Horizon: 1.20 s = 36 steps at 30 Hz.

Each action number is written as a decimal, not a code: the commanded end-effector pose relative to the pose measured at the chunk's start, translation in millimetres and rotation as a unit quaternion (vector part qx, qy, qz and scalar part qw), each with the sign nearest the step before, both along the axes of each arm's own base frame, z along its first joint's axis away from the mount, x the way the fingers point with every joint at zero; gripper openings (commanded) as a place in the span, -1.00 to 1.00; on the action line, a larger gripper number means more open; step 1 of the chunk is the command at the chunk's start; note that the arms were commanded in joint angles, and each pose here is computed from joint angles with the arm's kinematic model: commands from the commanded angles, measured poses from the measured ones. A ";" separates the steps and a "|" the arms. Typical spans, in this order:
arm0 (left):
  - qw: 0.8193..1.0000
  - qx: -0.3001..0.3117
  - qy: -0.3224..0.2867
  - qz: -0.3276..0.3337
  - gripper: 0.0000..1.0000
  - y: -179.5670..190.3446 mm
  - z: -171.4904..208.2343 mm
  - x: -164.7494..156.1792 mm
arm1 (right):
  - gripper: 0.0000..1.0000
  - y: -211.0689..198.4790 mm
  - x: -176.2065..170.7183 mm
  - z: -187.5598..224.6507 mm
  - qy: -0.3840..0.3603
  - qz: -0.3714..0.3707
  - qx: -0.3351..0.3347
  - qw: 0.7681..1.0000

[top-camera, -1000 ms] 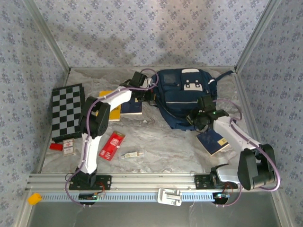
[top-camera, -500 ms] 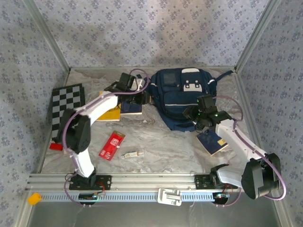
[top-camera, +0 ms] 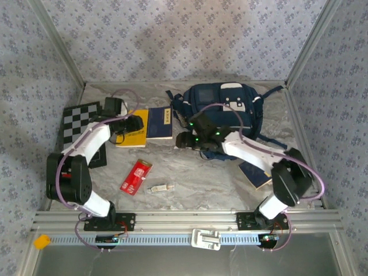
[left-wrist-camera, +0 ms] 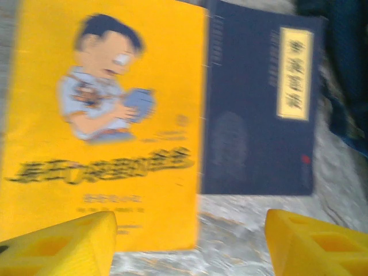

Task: Pack the student bag
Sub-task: Move the book to the middle-left of the table.

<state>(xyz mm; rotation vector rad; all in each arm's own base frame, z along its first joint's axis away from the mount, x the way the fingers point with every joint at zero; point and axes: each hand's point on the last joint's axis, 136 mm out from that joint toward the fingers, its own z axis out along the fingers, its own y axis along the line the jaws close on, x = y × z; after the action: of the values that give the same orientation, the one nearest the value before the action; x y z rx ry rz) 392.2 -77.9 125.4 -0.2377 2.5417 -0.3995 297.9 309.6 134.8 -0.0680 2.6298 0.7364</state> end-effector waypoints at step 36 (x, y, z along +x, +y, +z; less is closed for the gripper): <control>0.955 0.175 0.189 0.146 0.45 45.1 -102.5 -91.4 | 0.51 23.7 21.1 -23.9 0.005 0.031 -0.012 0.999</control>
<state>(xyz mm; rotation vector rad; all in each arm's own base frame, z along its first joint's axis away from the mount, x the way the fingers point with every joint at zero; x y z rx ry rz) 351.5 -41.1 32.4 -0.5643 2.7105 0.1148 330.4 332.2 109.5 -0.1245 2.6382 0.7219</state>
